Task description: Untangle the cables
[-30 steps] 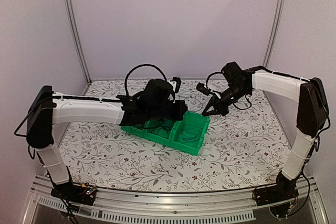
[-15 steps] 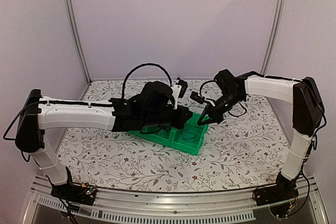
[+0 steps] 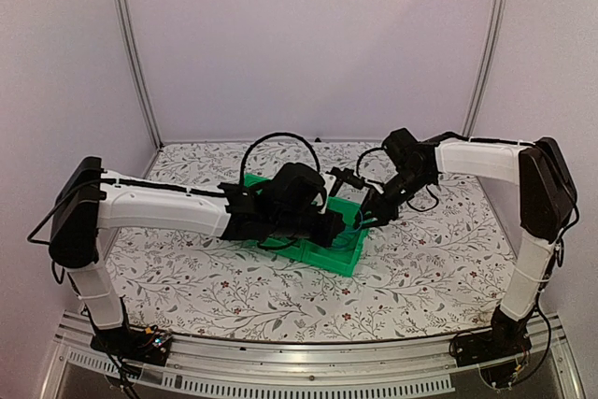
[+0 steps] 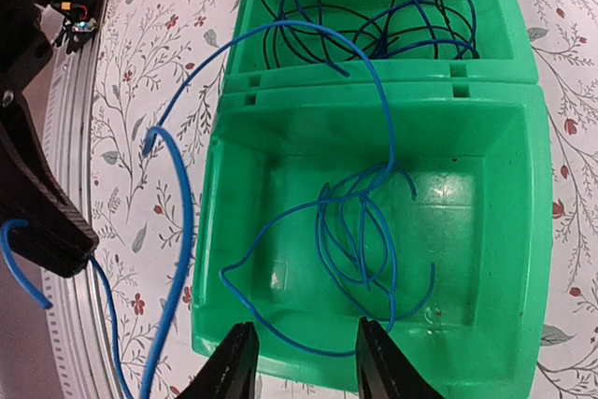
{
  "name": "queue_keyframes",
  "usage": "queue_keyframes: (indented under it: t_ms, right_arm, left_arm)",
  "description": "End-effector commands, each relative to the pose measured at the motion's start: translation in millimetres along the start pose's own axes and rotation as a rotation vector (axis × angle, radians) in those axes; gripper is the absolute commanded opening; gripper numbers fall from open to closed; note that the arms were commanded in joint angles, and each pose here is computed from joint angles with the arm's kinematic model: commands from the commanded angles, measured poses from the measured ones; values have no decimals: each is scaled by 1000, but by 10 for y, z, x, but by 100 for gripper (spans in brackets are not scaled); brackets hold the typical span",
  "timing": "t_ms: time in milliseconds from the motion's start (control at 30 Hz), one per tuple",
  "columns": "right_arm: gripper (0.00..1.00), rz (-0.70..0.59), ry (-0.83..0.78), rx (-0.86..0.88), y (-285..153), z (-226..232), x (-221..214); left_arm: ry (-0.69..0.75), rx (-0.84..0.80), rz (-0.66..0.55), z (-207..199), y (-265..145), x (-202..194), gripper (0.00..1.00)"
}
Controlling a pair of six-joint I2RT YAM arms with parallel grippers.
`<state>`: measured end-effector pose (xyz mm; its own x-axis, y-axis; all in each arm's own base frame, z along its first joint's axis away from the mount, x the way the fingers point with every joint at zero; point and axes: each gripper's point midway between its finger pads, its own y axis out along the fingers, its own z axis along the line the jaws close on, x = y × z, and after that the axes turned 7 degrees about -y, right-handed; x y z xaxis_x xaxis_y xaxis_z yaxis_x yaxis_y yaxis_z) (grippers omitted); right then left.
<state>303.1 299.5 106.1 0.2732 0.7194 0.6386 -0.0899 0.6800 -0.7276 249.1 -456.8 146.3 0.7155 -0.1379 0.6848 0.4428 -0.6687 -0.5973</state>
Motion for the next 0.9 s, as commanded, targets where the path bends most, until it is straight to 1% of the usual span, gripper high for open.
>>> queue_keyframes:
  t_ms: [0,100,167,267,333,433,500,700,833,867]
  right_arm:
    - [44,28,-28,-78,-394,50,-199]
    - [49,58,-21,-122,-610,15,-458]
    - [50,67,10,-137,-718,-35,-633]
    - [51,34,58,-159,-904,-87,-750]
    - [51,20,73,-178,-987,-97,-781]
    - [51,7,70,-204,-1052,-69,-773]
    - [51,-9,66,-222,-1082,-61,-737]
    - [51,-49,74,-311,-1234,-164,-607]
    - [51,-96,50,-395,-1474,-230,-436]
    - [51,-110,43,-418,-1536,-247,-392]
  left_arm:
    - [64,-77,-6,-214,55,126,0]
    - [124,-178,-2,-410,62,137,0]
    - [126,-180,3,-414,85,142,0]
    - [108,-92,23,-237,164,130,0]
    - [84,19,42,-4,208,108,0]
    - [38,109,88,237,319,70,0]
    - [25,152,115,325,434,45,0]
    - [61,215,199,345,829,6,0]
    - [78,240,223,319,849,-8,0]
    - [76,249,226,330,822,-14,2]
